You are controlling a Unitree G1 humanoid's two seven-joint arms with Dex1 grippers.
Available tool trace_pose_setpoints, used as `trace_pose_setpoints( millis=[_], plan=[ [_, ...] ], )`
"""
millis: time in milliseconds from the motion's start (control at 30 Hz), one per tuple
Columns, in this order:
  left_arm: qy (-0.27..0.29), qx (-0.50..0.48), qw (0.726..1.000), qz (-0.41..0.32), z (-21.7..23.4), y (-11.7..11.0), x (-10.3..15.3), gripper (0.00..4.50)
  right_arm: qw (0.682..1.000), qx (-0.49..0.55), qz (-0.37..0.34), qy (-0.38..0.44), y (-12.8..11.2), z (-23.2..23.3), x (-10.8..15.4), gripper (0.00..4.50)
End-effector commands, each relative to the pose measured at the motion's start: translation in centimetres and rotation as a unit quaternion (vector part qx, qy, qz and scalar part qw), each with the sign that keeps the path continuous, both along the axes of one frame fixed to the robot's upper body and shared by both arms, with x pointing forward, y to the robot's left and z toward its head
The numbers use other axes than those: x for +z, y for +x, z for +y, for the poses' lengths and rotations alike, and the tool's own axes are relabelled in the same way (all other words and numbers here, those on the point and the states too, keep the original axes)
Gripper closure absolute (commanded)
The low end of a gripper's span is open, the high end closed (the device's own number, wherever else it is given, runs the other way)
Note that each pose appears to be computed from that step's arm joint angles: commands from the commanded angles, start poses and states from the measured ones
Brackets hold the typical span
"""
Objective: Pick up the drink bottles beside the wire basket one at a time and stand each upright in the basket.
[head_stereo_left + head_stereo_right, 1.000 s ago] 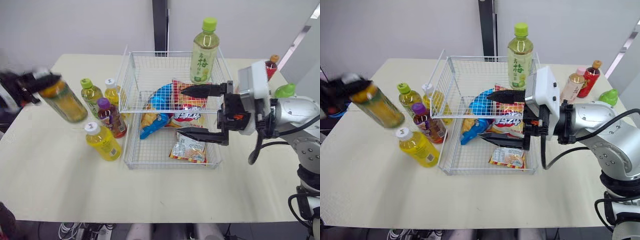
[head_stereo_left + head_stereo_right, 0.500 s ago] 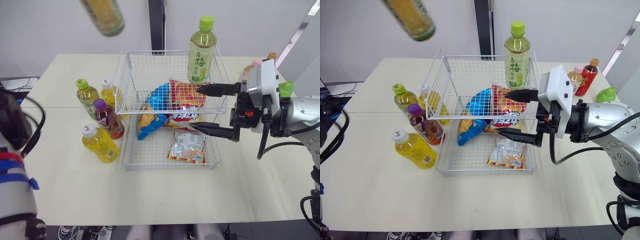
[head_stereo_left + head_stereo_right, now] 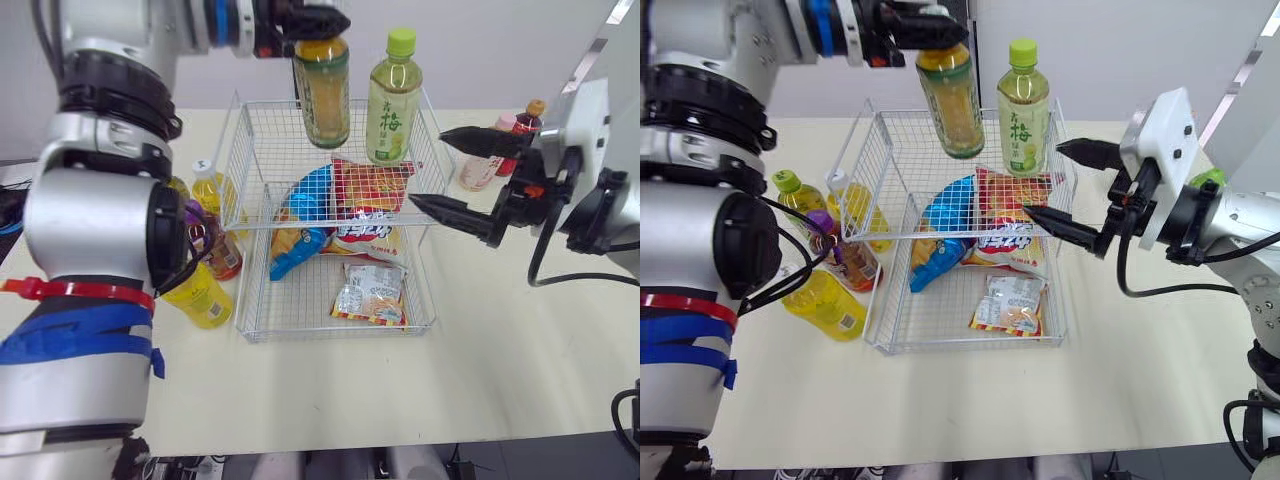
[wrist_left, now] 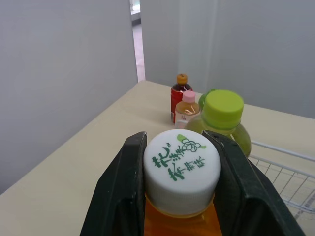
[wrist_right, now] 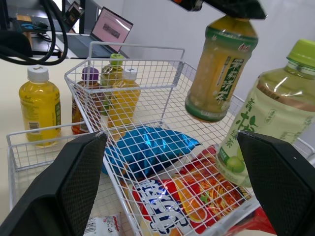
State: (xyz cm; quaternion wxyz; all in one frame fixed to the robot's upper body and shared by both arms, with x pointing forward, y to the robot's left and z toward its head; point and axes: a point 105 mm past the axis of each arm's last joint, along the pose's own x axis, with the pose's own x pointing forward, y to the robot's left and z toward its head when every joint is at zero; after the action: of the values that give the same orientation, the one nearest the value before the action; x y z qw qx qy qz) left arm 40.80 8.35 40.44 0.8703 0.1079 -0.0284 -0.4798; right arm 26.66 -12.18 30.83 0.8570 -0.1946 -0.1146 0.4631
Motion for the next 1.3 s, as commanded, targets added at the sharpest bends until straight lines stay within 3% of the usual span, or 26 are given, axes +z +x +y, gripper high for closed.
trace_pose_setpoints(
  millis=[33, 300, 500, 633, 900, 1067, 1200, 1300],
  plan=[
    [-0.025, -0.014, 0.999, -0.028, -1.3, -0.3, 1.3, 3.15, 0.999, -0.006, -0.033, 0.003, -1.5, -0.6, 1.1, 0.00],
    [-0.013, -0.013, 0.999, -0.026, -2.1, 0.2, 0.4, 3.15, 1.000, -0.008, -0.028, 0.002, -1.9, -0.7, 0.8, 0.00],
    [0.003, -0.029, 0.999, -0.034, -2.1, -0.1, 0.4, 1.23, 1.000, -0.007, -0.026, 0.002, -2.0, -0.7, 0.8, 0.00],
    [0.000, -0.040, 0.998, -0.047, -1.2, -1.2, 1.9, 0.02, 1.000, -0.004, -0.027, 0.002, -2.1, -0.7, 0.9, 0.00],
    [-0.041, -0.011, 0.997, -0.070, 4.2, -3.8, 5.4, 0.02, 1.000, 0.015, -0.027, 0.000, -2.0, -0.3, 1.0, 0.00],
    [-0.068, 0.071, 0.989, -0.114, 9.9, -6.0, 6.2, 0.02, 0.999, 0.040, -0.021, -0.001, -1.9, 0.4, 0.9, 0.00],
    [-0.061, 0.181, 0.972, -0.140, 15.4, -7.5, 5.5, 0.02, 0.998, 0.064, -0.014, -0.003, -1.7, 1.2, 0.8, 0.00],
    [-0.038, 0.240, 0.960, -0.138, 19.2, -9.1, 3.3, 0.02, 0.997, 0.076, -0.007, -0.002, -1.4, 1.8, 0.6, 0.00]
  ],
)
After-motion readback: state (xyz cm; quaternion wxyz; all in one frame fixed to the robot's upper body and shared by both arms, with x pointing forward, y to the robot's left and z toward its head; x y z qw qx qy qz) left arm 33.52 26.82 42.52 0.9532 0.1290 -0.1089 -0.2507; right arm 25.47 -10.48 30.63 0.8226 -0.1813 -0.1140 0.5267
